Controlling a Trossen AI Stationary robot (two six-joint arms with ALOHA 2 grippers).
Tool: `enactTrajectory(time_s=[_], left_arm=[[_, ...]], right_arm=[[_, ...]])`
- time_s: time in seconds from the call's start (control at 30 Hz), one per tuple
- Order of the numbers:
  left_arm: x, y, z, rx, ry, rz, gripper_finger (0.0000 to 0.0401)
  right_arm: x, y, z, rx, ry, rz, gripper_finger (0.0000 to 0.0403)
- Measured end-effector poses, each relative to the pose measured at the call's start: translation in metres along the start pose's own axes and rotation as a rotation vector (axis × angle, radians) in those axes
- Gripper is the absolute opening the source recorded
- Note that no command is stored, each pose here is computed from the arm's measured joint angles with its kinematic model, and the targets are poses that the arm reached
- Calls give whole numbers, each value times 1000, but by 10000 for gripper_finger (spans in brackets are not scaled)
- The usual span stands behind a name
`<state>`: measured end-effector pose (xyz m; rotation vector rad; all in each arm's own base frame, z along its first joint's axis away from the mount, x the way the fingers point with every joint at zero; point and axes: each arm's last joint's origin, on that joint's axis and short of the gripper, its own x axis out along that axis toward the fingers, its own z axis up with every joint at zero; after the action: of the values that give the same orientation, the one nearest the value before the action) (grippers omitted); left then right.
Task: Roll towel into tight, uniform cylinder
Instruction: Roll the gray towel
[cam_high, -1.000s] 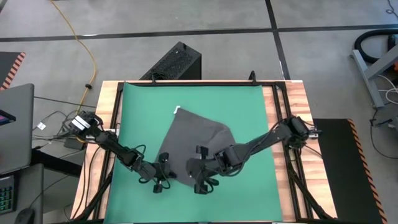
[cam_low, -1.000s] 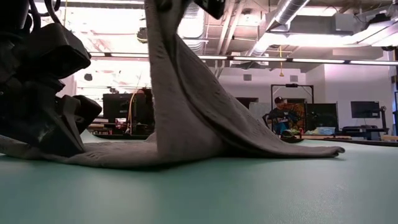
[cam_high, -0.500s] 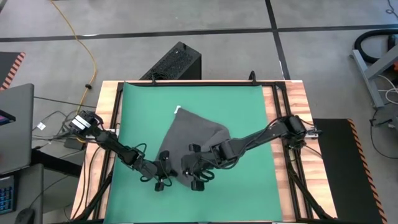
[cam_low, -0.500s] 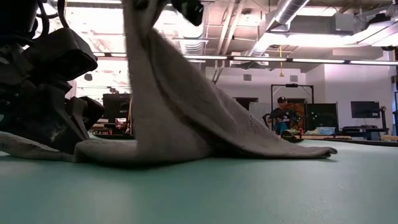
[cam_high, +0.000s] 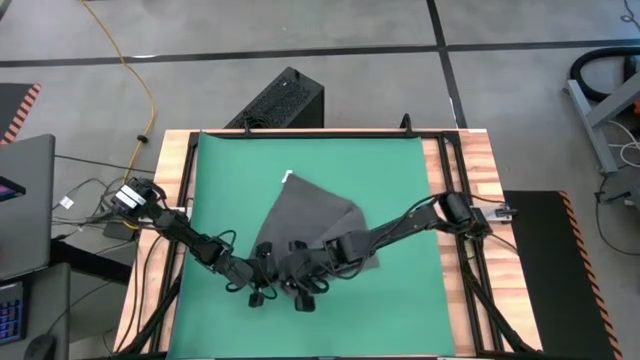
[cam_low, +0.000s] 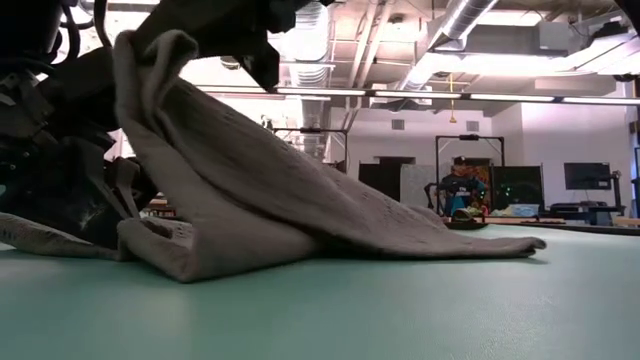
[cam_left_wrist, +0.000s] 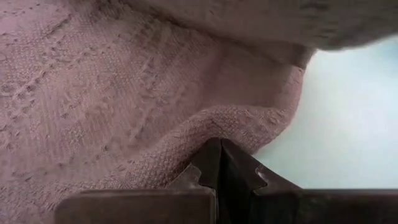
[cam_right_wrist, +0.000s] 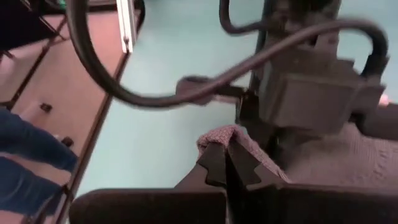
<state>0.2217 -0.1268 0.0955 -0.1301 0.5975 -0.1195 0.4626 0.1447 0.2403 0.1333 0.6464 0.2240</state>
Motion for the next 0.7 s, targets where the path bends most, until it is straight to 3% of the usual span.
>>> enactTrajectory(time_s=[0.5, 0.7], left_arm=[[0, 1, 0, 22, 4, -5, 0], [0, 1, 0, 26, 11, -7, 0]], right_arm=[[-12, -34, 20, 7, -82, -44, 6], [1, -40, 12, 12, -58, -16, 6]])
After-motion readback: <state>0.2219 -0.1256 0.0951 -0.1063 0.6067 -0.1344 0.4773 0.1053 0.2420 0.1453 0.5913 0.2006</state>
